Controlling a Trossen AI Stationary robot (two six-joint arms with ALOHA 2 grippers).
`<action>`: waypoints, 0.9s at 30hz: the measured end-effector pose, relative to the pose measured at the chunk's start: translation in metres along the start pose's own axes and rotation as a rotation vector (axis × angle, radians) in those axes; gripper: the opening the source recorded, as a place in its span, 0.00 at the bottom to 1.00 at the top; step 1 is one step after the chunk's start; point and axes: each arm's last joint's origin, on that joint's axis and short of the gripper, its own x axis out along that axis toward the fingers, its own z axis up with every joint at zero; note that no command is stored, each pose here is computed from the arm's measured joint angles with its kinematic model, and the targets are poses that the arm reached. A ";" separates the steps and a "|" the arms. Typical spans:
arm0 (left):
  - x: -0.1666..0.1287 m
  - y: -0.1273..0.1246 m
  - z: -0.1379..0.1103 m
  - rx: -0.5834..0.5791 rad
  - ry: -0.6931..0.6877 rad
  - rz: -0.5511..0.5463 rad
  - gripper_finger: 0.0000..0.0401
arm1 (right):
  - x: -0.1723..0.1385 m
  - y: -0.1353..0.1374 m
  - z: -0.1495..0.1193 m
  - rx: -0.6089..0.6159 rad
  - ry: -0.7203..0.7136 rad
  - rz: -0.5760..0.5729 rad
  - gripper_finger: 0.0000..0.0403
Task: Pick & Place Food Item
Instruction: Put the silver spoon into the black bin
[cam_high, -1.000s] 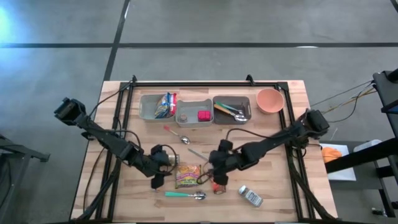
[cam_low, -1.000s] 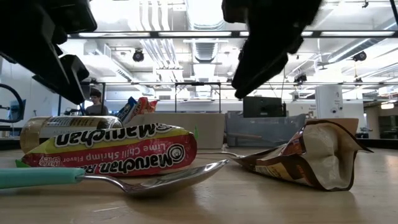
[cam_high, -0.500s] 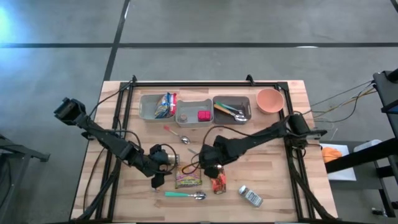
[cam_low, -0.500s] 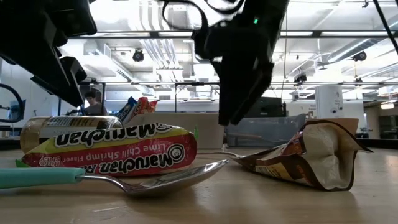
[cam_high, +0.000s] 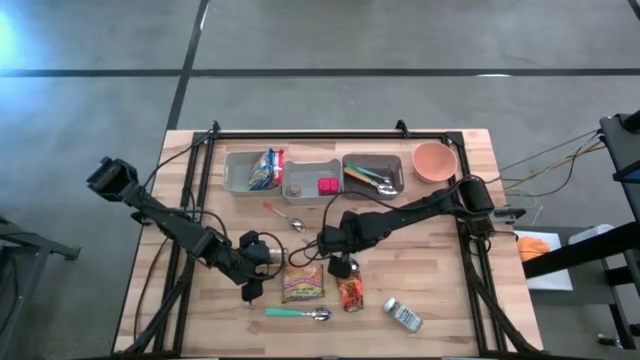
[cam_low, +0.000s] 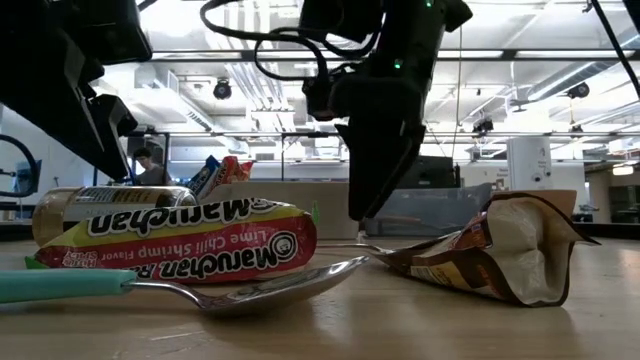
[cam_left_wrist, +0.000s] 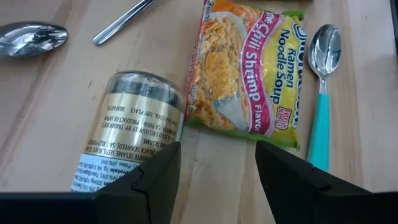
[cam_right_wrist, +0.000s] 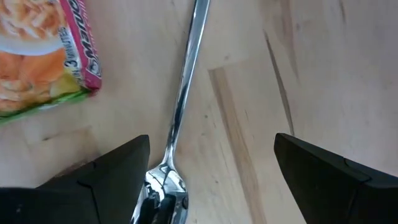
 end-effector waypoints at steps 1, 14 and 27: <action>0.000 0.000 0.000 0.000 0.001 0.001 0.53 | 0.001 0.000 0.000 0.000 0.001 0.001 0.85; 0.000 0.001 -0.001 0.002 0.004 0.008 0.53 | 0.028 0.003 -0.003 0.000 0.018 -0.008 0.85; 0.000 0.000 0.000 0.002 0.002 0.007 0.53 | 0.034 0.004 -0.004 -0.002 0.021 -0.009 0.42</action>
